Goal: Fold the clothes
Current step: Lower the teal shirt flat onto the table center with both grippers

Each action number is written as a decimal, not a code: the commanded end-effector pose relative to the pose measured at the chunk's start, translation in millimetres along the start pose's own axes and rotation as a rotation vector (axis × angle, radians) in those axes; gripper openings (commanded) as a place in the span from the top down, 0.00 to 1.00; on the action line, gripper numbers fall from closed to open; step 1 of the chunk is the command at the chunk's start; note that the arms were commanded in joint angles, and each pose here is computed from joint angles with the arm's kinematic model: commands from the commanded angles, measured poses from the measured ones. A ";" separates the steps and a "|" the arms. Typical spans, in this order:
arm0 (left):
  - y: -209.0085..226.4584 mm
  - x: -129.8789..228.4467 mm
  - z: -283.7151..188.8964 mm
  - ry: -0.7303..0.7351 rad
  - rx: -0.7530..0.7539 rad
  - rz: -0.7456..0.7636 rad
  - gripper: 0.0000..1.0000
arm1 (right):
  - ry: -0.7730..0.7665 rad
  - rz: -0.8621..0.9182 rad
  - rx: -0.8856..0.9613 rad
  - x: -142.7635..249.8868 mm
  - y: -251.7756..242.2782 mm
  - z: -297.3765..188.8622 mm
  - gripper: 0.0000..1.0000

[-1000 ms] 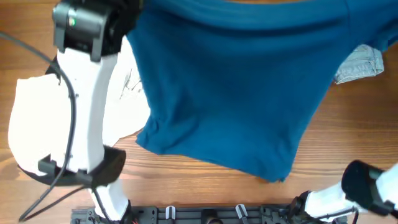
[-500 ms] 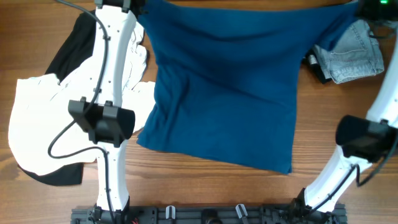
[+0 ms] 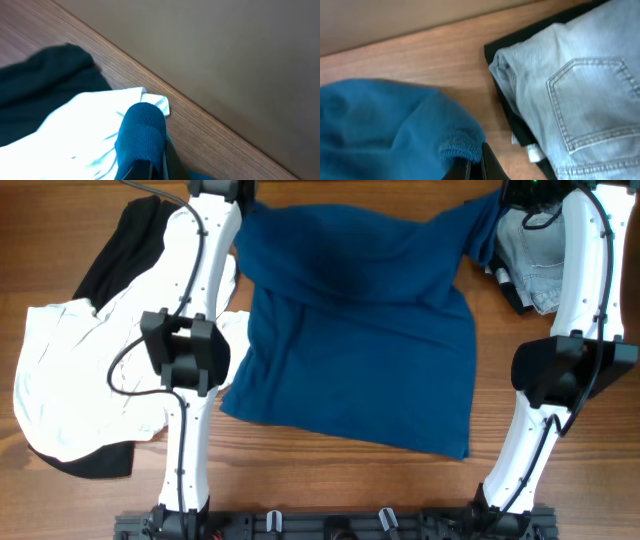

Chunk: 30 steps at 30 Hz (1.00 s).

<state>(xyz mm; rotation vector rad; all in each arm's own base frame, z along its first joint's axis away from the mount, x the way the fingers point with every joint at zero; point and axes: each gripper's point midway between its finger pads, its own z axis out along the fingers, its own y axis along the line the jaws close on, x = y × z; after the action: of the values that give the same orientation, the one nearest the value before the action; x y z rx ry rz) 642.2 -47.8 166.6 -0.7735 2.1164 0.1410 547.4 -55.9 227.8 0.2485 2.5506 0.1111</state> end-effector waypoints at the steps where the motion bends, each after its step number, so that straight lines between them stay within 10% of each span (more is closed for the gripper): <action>1: -8.3 -0.5 9.3 -0.012 0.037 -0.027 0.96 | -0.049 0.034 0.057 -12.5 -16.9 0.5 0.96; 12: -71.3 -55.2 -19.2 -0.284 0.235 -0.006 0.96 | -0.190 0.041 0.136 -46.6 -36.2 -4.5 0.94; 15: -73.4 -61.1 -21.2 -0.305 0.248 -0.022 0.94 | -0.193 0.037 0.136 -47.3 -36.1 -4.7 0.71; 19: -77.1 -68.2 -24.4 -0.336 0.262 0.002 0.75 | -0.202 0.030 0.135 -49.6 -35.9 -5.1 0.62; 22: -77.9 -72.2 -25.4 -0.351 0.268 0.006 0.20 | -0.200 0.030 0.135 -49.0 -35.9 -5.0 0.35; 24: -80.5 -75.5 -26.7 -0.365 0.280 0.046 0.00 | -0.189 0.030 0.135 -46.5 -35.8 -4.5 0.21; 27: -76.1 -73.2 -26.3 -0.355 0.252 0.080 0.04 | -0.153 0.020 0.123 -38.0 -33.6 -2.7 0.34; 30: -55.8 -48.7 -23.3 -0.232 0.167 0.159 0.76 | -0.098 0.023 0.125 -24.5 -34.1 -1.1 0.65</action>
<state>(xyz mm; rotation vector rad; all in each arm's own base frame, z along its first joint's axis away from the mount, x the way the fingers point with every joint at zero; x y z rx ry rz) 695.8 -89.7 228.4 -0.4850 1.8552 0.0447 565.5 -93.5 243.7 0.3235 2.4308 -0.0537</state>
